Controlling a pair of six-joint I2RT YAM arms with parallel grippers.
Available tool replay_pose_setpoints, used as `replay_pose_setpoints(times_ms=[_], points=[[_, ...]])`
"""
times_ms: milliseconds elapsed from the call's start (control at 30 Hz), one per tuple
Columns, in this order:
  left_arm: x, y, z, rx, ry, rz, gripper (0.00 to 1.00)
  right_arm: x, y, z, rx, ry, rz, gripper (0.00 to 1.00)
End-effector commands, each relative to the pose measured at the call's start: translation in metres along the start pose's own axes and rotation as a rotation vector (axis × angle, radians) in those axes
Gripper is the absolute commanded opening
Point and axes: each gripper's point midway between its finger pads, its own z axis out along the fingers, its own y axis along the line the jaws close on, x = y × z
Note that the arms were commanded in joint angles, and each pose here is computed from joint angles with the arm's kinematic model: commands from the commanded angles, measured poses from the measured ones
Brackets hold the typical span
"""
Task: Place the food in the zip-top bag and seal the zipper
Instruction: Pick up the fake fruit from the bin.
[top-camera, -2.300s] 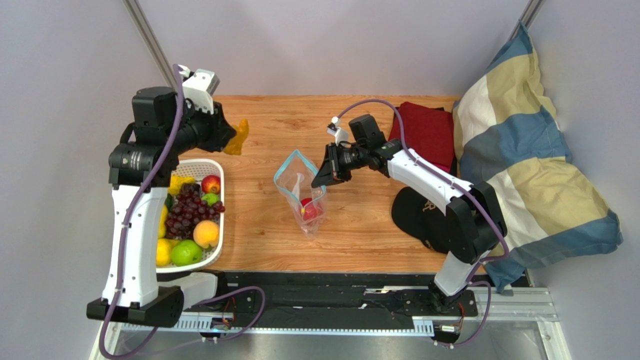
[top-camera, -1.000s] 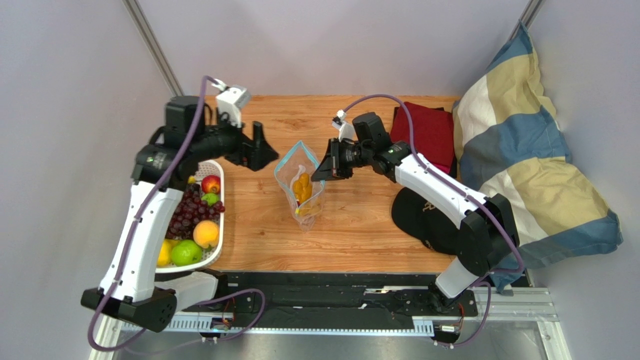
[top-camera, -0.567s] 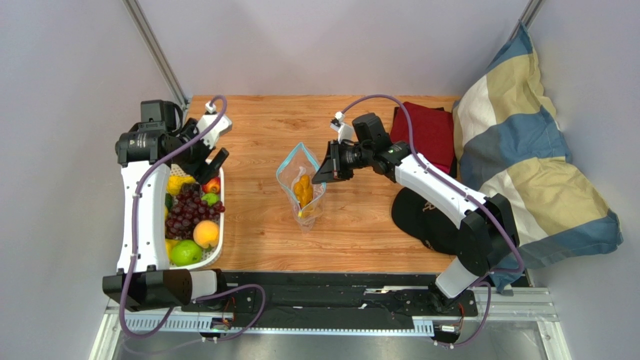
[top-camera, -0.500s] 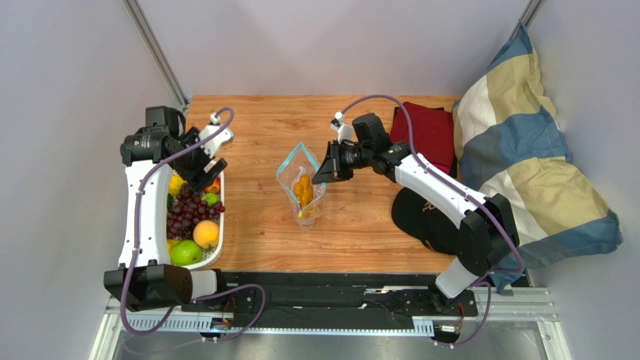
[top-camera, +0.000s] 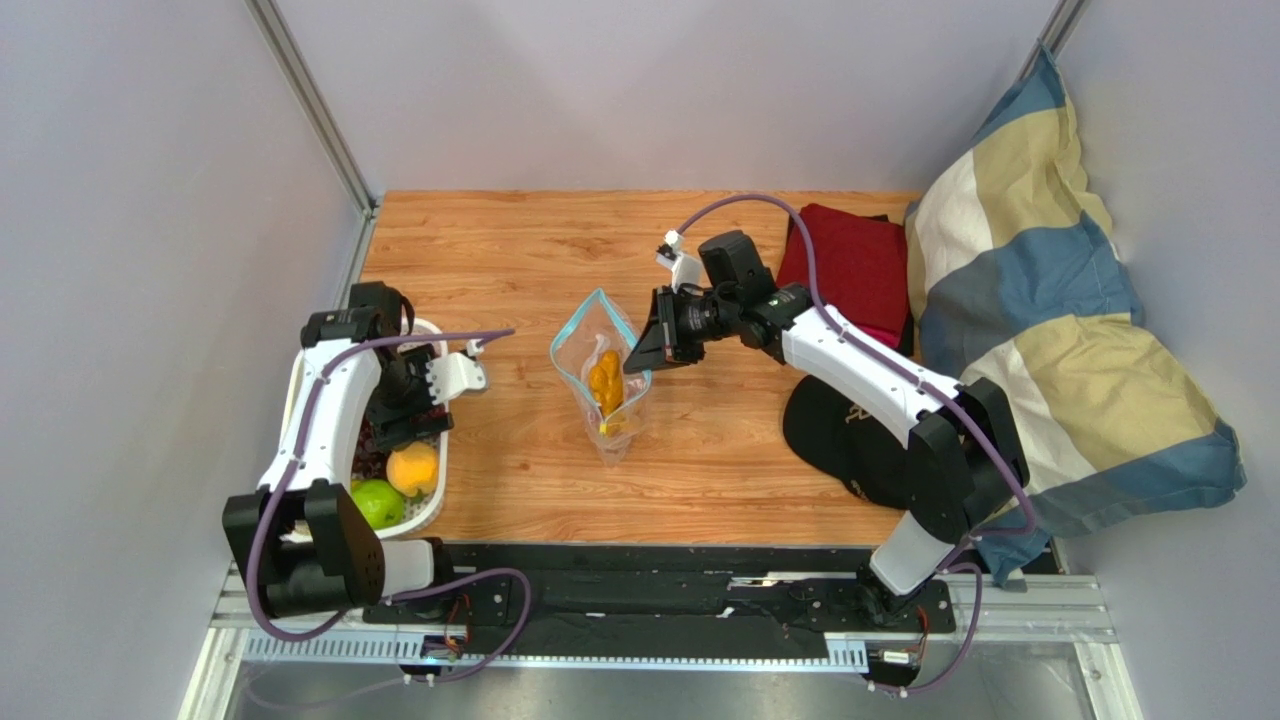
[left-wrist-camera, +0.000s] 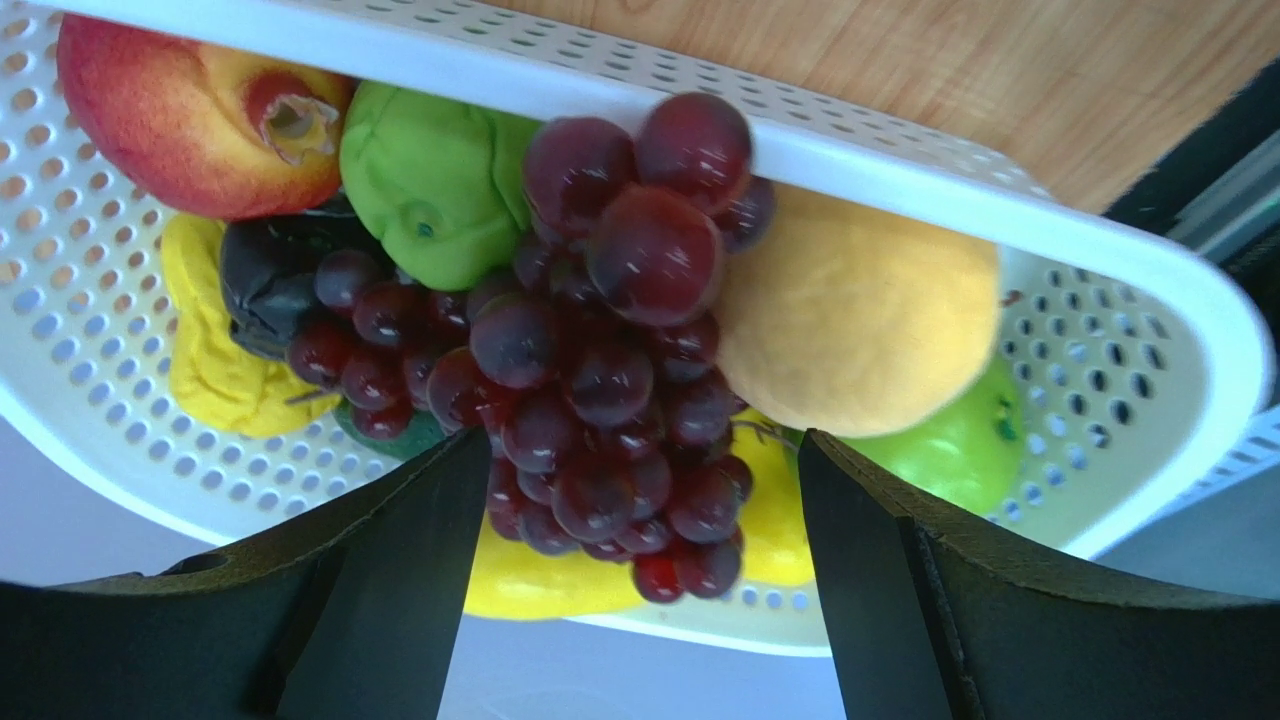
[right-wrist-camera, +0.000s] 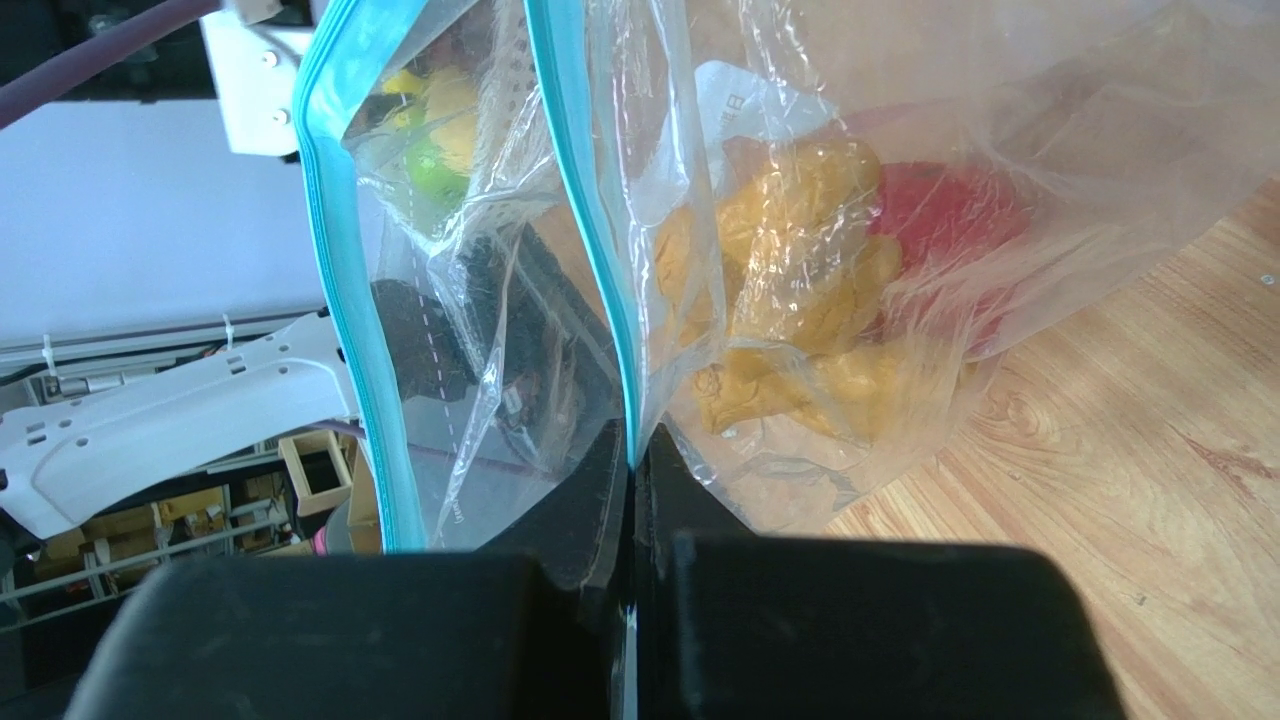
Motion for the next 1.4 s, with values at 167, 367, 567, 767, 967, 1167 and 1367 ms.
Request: replay_pose_setpoints(times_ms=[167,367,567,767,967,1167,1367], points=[[0.002,0.057,0.037,-0.109,0.052,0.107,0.81,0.003,-0.001,-0.002,-0.010,0.012,-0.003,0.00],[0.006,0.058,0.051,-0.101,0.077,0.142,0.80,0.002,-0.006,-0.002,-0.004,0.011,0.004,0.00],[0.010,0.046,0.055,-0.074,0.087,0.165,0.74,0.003,-0.010,-0.002,-0.006,0.019,0.013,0.00],[-0.001,0.031,0.022,-0.041,0.014,0.131,0.18,0.002,-0.009,-0.005,-0.004,0.010,0.000,0.00],[-0.005,0.026,-0.011,-0.122,-0.022,0.135,0.00,0.006,-0.010,-0.007,0.002,0.007,-0.004,0.00],[-0.017,0.030,-0.054,-0.207,-0.094,0.081,0.00,0.005,-0.008,-0.009,-0.003,0.000,-0.011,0.00],[-0.064,0.047,-0.133,-0.312,-0.353,-0.045,0.00,0.005,-0.008,-0.007,-0.006,0.004,-0.005,0.00]])
